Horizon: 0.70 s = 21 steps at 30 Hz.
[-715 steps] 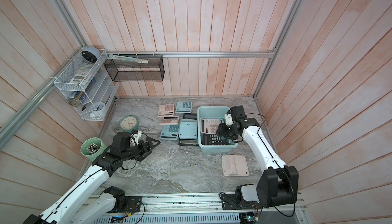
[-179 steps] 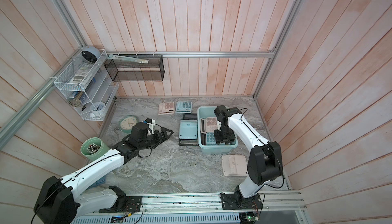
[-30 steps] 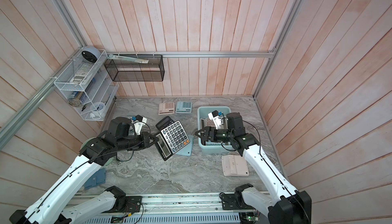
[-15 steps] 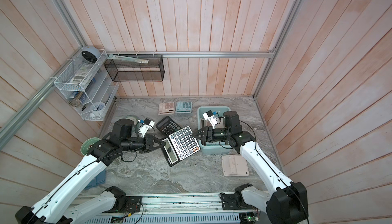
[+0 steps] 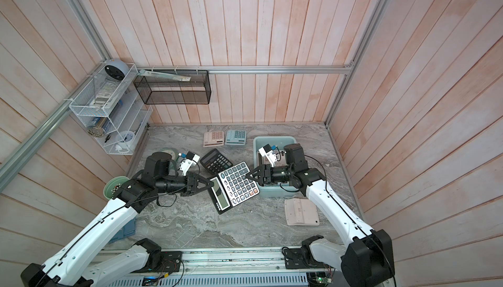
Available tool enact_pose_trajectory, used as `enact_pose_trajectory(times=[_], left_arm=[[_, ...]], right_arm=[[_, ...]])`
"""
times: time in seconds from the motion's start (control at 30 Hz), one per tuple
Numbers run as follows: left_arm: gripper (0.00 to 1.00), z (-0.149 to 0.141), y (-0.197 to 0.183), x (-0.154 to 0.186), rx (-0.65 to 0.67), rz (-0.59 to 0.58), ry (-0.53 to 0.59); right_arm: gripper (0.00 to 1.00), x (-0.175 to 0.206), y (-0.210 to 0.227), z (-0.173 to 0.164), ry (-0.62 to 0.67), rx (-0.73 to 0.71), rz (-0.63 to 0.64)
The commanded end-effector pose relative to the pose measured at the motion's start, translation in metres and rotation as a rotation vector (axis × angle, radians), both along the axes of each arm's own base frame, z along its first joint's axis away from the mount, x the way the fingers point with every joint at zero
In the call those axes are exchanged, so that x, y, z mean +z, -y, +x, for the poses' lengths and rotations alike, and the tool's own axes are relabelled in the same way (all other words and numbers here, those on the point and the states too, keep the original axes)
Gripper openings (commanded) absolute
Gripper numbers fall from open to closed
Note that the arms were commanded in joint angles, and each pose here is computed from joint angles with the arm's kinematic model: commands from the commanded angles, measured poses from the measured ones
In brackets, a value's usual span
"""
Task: Put the calculator in the storage box
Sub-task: Place the calculator in the storage box.
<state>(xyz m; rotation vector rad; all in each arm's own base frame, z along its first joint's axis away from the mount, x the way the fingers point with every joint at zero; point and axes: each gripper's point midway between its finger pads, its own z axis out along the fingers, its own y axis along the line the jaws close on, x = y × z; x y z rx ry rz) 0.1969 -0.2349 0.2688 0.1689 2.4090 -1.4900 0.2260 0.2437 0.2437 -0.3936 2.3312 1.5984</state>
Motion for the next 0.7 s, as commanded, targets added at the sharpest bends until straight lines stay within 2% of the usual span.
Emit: enact_pose_trajectory(times=[0.0,0.17,0.3,0.4,0.57,0.6,0.67], left_arm=[[0.0,-0.001,0.006,0.015,-0.041,-0.056,0.061],[0.0,0.001,0.007,0.013,-0.045,-0.059,0.055],[0.0,0.002,0.009,0.012,-0.047,-0.064,0.05],[0.0,0.004,0.01,0.011,-0.049,-0.067,0.044],[0.0,0.008,0.009,0.01,-0.033,-0.063,0.039],[0.06,0.01,0.008,0.008,-0.023,-0.057,0.034],[0.25,0.013,0.005,0.005,-0.002,-0.047,0.026]], right_arm=[[0.6,0.003,0.001,-0.001,0.024,0.004,-0.015],[0.53,0.013,-0.007,-0.01,-0.008,0.062,0.097],[0.45,0.018,-0.011,-0.017,-0.015,0.09,0.137],[0.33,0.022,-0.014,-0.022,-0.013,0.11,0.149],[0.06,0.026,-0.015,-0.022,-0.005,0.108,0.156],[0.02,0.026,-0.014,-0.021,-0.001,0.103,0.155],[0.0,0.028,-0.014,-0.019,0.009,0.089,0.15]])
